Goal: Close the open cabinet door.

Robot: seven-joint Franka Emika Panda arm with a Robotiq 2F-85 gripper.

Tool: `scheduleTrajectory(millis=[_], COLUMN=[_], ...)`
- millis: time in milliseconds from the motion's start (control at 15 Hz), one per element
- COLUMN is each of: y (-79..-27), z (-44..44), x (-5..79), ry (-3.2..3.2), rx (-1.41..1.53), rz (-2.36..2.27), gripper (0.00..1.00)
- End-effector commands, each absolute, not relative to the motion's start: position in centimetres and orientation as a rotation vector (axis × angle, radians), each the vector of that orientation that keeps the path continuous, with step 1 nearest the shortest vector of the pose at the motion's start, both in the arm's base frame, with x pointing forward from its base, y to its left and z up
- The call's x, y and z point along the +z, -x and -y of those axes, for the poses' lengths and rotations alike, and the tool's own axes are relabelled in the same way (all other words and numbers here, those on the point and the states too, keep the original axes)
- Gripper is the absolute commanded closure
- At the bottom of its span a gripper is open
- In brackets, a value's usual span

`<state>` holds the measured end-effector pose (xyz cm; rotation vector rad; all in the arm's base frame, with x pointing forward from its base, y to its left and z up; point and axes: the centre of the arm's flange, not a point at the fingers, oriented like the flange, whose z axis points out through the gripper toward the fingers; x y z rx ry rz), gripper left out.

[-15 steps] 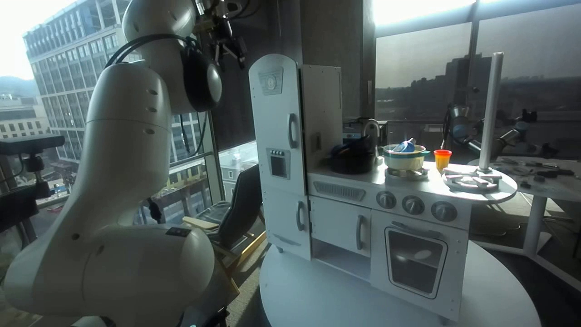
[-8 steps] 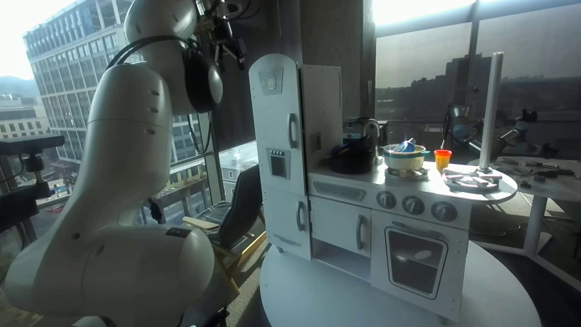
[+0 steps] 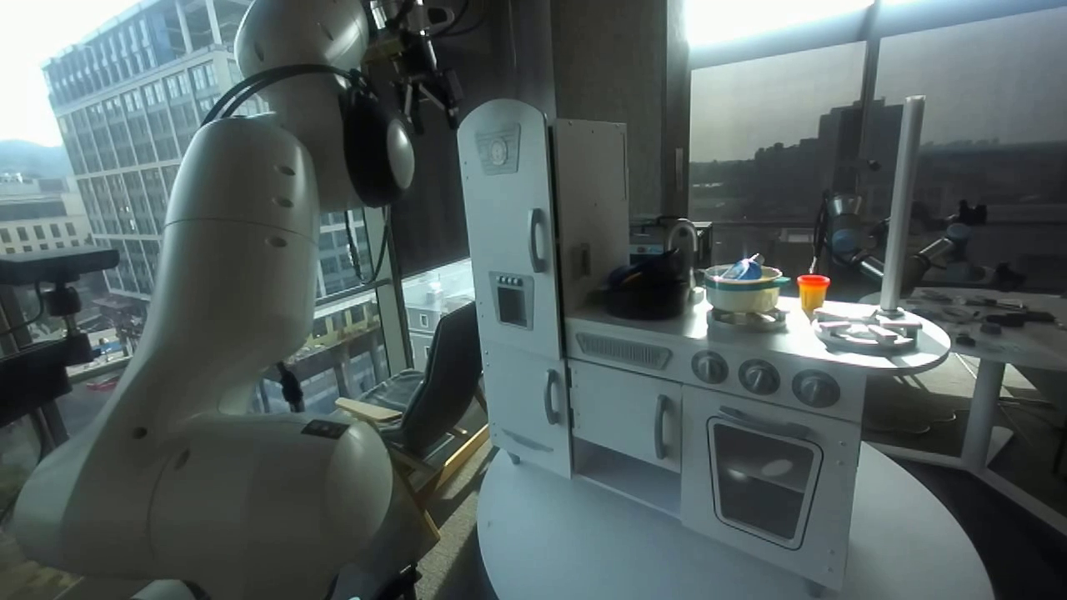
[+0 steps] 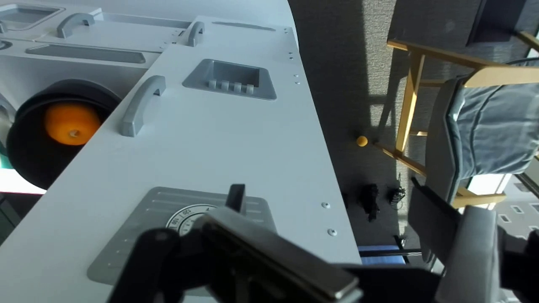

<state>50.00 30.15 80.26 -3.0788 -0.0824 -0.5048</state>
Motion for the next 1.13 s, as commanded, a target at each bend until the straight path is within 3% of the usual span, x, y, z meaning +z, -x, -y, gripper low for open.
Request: scheduleTrajectory(millis=[0,933,1000,1067], y=[-47.2,-51.3,-55.7,-56.0], z=[-23.6,-15.2,-17.6,-17.3], x=[76.6,73.5,78.8,78.6], ry=[3.068,3.041,3.058,3.063], rx=[-0.514,-0.319,-0.325,-0.316], rz=[0.029,-0.002,-0.062,-0.049], gripper=[0.00,0.00,0.00,0.00])
